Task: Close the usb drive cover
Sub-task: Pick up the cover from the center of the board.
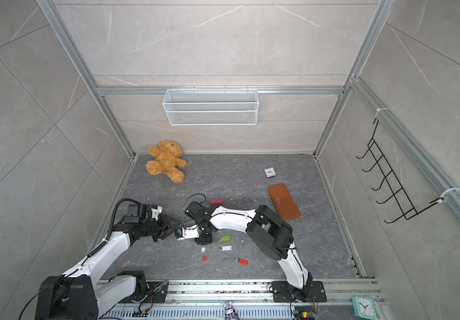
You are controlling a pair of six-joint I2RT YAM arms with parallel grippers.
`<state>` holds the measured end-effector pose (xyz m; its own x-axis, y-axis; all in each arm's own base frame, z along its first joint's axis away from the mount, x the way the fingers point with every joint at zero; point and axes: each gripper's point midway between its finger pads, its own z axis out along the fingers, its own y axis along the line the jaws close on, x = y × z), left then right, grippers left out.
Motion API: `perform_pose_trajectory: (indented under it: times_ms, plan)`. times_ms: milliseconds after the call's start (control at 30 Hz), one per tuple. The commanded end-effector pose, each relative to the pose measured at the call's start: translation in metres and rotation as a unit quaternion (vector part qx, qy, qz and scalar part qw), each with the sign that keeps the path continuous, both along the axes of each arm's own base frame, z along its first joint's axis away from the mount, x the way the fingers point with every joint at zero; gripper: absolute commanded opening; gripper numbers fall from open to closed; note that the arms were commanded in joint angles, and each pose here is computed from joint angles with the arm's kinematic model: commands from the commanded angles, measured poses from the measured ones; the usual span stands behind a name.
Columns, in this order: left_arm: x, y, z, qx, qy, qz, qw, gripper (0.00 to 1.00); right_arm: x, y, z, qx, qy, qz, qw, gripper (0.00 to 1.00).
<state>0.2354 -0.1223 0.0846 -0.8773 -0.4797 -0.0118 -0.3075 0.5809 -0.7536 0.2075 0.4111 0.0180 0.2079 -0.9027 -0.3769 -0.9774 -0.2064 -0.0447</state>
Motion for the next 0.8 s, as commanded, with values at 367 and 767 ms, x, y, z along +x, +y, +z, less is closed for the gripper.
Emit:
perform_pose_trajectory:
  times_ms: [367, 767]
  plan:
    - [-0.003, -0.011, -0.001, -0.042, 0.004, -0.015, 0.999, 0.44, -0.003, 0.004, 0.021, 0.056, 0.020, -0.045, 0.997, 0.16]
    - [-0.003, -0.044, 0.004, -0.128, 0.009, -0.074, 0.989, 0.38, 0.014, 0.021, 0.065, 0.175, 0.048, -0.080, 0.980, 0.15]
